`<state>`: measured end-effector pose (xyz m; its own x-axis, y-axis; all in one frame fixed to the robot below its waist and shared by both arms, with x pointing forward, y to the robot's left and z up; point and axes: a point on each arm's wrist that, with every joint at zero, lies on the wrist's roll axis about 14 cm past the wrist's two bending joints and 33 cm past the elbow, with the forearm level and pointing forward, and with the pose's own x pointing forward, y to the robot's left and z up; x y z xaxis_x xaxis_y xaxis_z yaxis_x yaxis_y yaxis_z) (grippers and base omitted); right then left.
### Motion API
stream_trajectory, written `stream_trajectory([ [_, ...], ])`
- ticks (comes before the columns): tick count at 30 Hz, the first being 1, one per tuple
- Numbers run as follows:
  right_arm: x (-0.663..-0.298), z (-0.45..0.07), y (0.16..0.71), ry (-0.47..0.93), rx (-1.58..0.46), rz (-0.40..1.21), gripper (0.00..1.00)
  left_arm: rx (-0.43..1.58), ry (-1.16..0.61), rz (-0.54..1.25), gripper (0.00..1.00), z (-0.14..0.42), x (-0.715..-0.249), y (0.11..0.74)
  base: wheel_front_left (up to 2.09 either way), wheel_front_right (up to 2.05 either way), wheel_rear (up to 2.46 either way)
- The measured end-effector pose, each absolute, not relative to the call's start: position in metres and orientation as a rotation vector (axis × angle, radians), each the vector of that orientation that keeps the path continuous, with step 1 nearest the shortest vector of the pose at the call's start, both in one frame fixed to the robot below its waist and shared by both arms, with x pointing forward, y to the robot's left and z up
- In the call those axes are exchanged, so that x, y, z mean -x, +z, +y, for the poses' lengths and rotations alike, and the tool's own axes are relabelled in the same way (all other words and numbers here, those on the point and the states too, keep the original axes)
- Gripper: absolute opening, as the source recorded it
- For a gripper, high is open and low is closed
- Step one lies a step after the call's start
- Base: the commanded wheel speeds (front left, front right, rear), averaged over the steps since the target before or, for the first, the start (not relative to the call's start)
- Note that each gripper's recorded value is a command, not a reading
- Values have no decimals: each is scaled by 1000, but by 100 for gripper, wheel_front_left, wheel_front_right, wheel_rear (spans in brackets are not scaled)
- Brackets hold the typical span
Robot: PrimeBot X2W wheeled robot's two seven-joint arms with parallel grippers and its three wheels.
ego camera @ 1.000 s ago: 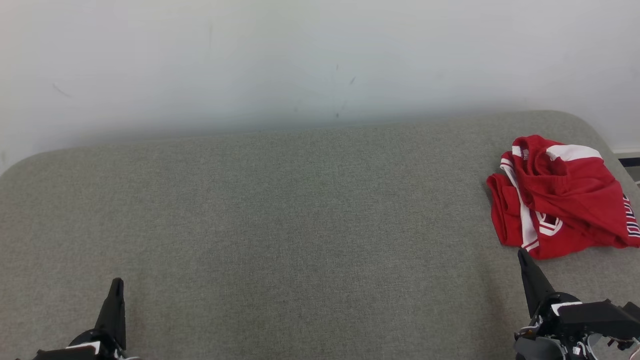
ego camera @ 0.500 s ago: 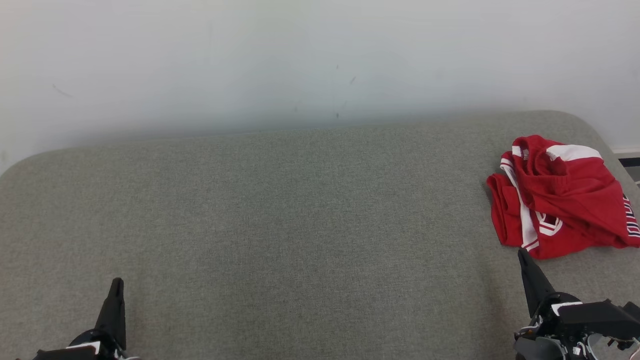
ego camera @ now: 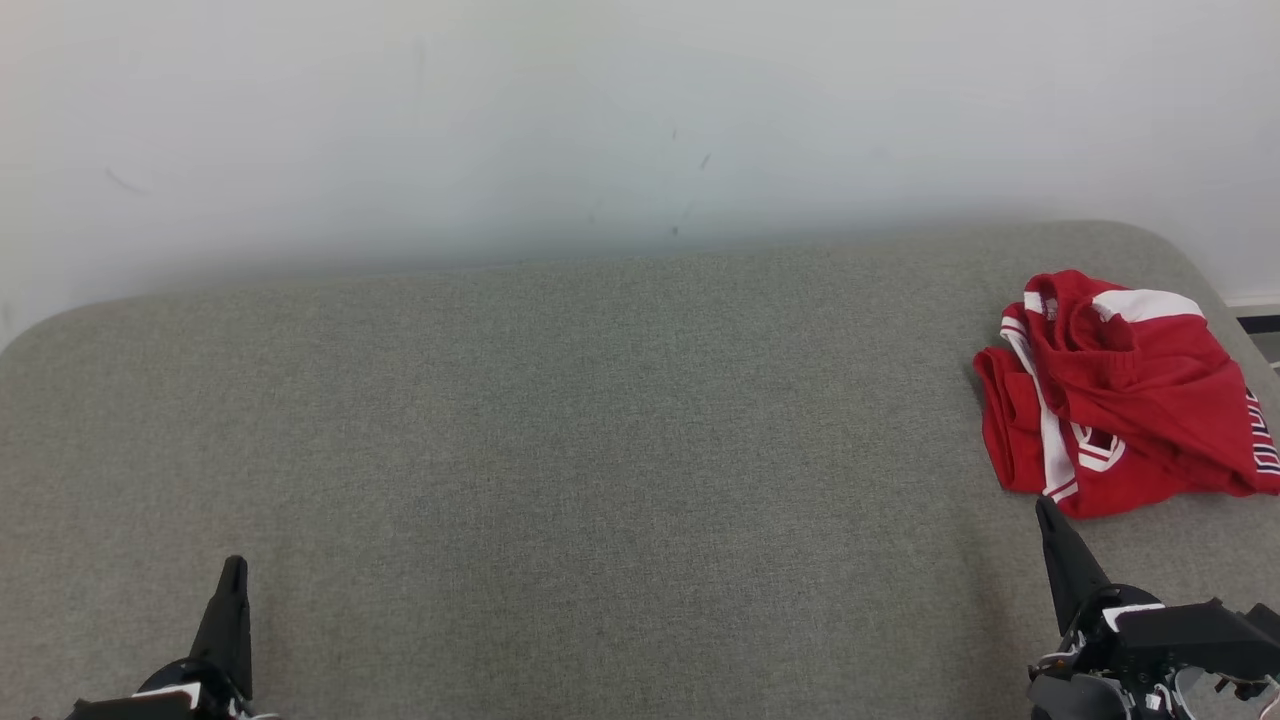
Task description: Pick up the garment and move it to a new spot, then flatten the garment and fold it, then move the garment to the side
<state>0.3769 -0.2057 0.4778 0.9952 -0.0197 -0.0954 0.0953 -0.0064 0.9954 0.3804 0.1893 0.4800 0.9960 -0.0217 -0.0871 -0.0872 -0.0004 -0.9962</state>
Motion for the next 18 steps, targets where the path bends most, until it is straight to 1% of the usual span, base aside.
stream_trajectory([
  [18, -377, -206, 478, -91, -1575, 59, 0, 1571, 52, 86, 0, 189, -380, 480, 0, 0, 0],
])
